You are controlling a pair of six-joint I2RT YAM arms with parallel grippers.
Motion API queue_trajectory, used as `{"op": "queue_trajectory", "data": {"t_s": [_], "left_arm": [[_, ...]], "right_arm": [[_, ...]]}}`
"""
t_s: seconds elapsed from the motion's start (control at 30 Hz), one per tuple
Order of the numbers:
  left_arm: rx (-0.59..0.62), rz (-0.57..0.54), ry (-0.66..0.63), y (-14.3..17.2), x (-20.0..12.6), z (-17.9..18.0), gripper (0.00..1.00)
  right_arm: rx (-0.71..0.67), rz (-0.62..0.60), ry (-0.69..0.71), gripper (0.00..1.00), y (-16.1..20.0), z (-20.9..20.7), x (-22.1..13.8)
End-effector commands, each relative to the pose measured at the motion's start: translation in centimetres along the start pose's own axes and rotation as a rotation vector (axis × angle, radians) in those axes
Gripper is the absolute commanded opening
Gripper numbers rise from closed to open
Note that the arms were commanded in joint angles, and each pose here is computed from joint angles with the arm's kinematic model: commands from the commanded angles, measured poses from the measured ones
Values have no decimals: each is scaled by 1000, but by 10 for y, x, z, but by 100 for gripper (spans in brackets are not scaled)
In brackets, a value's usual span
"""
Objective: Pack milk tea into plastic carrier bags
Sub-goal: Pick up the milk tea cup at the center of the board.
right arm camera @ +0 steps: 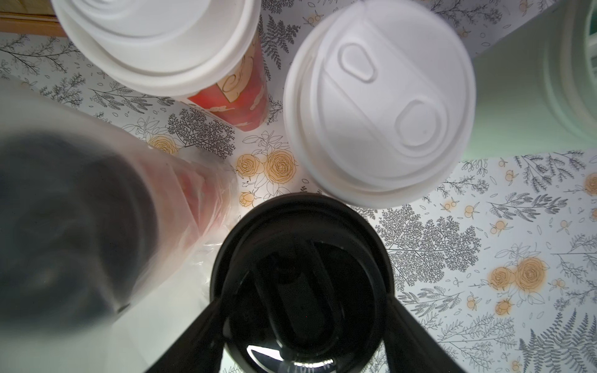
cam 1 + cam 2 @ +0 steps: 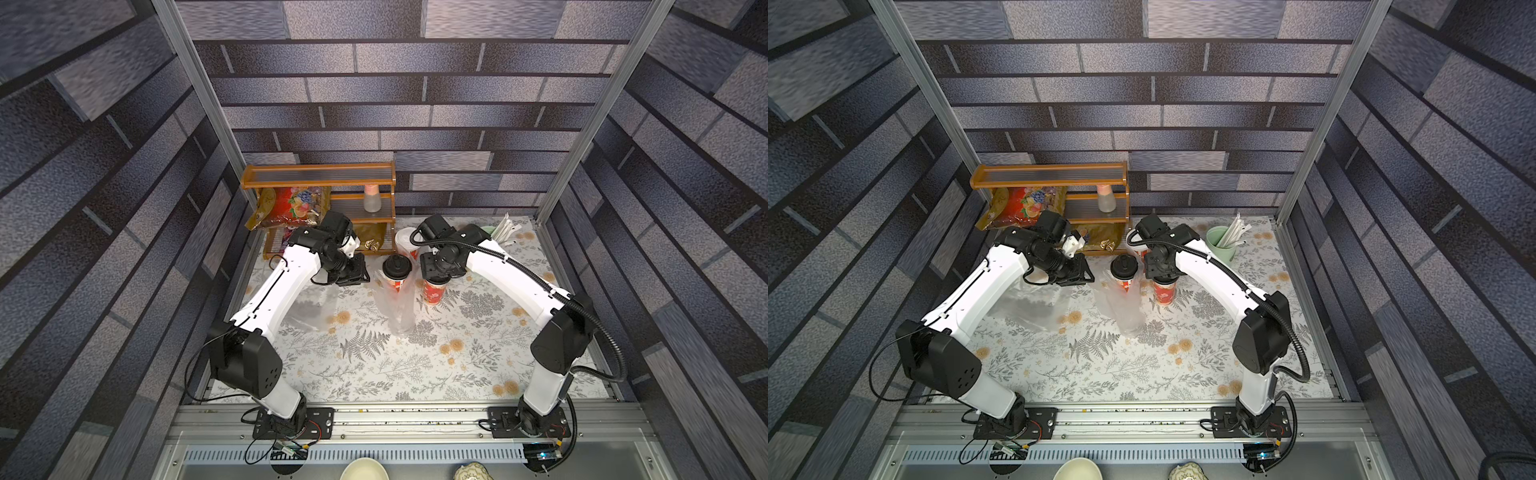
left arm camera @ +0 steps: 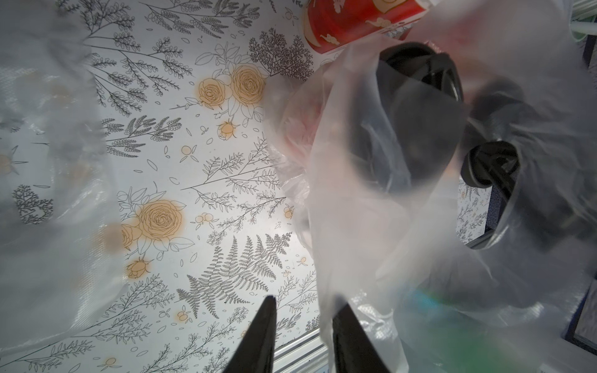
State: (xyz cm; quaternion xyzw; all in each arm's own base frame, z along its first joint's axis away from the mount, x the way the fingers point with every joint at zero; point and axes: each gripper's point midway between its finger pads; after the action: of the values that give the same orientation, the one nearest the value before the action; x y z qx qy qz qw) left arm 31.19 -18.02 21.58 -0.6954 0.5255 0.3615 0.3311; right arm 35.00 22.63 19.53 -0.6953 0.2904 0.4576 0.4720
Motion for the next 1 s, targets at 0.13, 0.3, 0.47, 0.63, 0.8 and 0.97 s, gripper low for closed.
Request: {"op": "queue_trajectory", "data": {"t_s": [0.13, 0.3, 0.47, 0.63, 0.8, 0.97], "left_arm": [[-7, -5, 28, 6, -9, -3, 38], [-2, 4, 44, 11, -10, -7, 40], [7, 7, 42, 16, -10, -9, 39], [12, 3, 46, 20, -13, -9, 40], [31, 16, 61, 27, -13, -16, 40], [42, 26, 64, 32, -9, -18, 35]], "right_arm": [[22, -79, 14, 71, -5, -21, -59], [38, -127, 1, 70, -5, -29, -92], [55, -183, -17, 69, -6, -36, -128], [65, -234, -30, 68, -7, -41, -164], [54, -285, -38, 67, -10, -38, -197], [49, -339, -62, 67, -15, -30, -222]]}}
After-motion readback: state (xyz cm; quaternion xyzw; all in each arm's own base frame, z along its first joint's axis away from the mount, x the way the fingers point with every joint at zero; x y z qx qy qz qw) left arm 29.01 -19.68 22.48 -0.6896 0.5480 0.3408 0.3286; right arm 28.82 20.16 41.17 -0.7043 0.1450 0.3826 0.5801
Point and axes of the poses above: each gripper's point midway between its finger pads, its own x axis out along the fingers, its own z axis along the line the jaws close on, y = z × x, and after that the axes turned 15 degrees about -x, right-handed
